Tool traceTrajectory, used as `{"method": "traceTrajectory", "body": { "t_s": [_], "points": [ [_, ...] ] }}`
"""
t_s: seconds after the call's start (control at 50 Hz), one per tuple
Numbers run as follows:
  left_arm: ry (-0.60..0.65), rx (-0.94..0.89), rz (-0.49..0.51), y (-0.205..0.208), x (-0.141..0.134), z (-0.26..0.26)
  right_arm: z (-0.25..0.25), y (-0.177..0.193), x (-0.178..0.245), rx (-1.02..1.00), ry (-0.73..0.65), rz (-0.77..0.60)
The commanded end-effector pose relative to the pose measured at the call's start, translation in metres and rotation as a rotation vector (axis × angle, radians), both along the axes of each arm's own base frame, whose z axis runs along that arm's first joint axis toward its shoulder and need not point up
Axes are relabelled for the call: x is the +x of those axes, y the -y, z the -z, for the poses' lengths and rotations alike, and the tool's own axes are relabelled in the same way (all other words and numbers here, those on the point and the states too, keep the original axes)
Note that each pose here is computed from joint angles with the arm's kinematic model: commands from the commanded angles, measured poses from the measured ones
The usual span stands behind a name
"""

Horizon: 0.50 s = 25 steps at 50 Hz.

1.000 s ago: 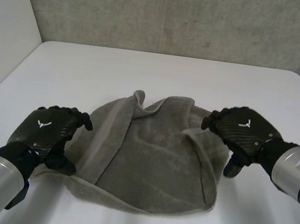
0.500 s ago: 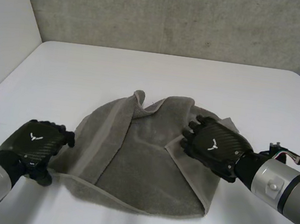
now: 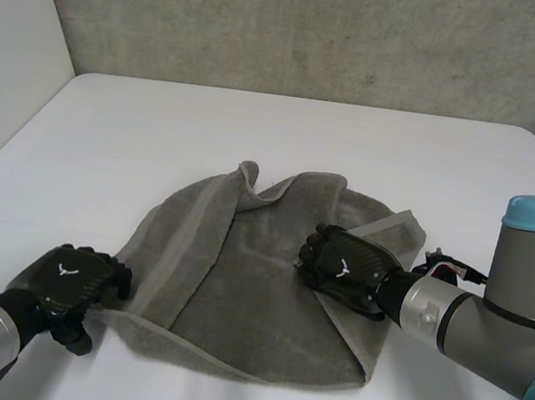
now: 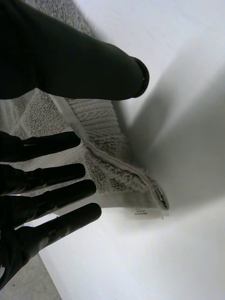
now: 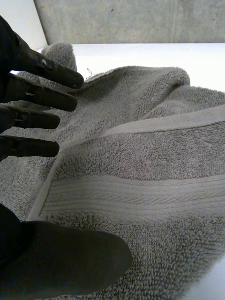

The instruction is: Fold the towel.

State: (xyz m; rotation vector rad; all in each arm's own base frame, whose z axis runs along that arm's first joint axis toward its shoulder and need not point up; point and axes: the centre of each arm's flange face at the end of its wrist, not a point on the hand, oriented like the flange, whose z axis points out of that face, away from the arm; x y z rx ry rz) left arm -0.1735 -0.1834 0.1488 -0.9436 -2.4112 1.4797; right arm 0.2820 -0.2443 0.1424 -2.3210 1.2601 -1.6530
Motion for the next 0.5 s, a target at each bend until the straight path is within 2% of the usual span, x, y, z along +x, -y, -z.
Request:
{"method": "traceTrajectory", "body": {
  "t_s": [0.02, 0.34, 0.4, 0.44, 0.5],
  "points": [
    [0.001, -0.002, -0.001, 0.003, 0.000, 0.004, 0.010, 0.002, 0.003, 0.013, -0.009, -0.017],
    [0.004, 0.013, -0.006, 0.010, 0.001, 0.015, 0.011, 0.015, 0.009, -0.020, -0.007, -0.006],
    [-0.003, 0.004, -0.009, 0.012, 0.000, 0.013, 0.001, 0.026, 0.010, -0.047, 0.007, 0.034],
    [-0.004, -0.009, -0.012, 0.015, 0.000, 0.011, -0.015, 0.043, 0.004, -0.071, 0.032, 0.140],
    [-0.007, -0.036, -0.010, 0.020, 0.000, 0.007, -0.027, 0.050, 0.003, -0.081, 0.065, 0.190]
  ]
}}
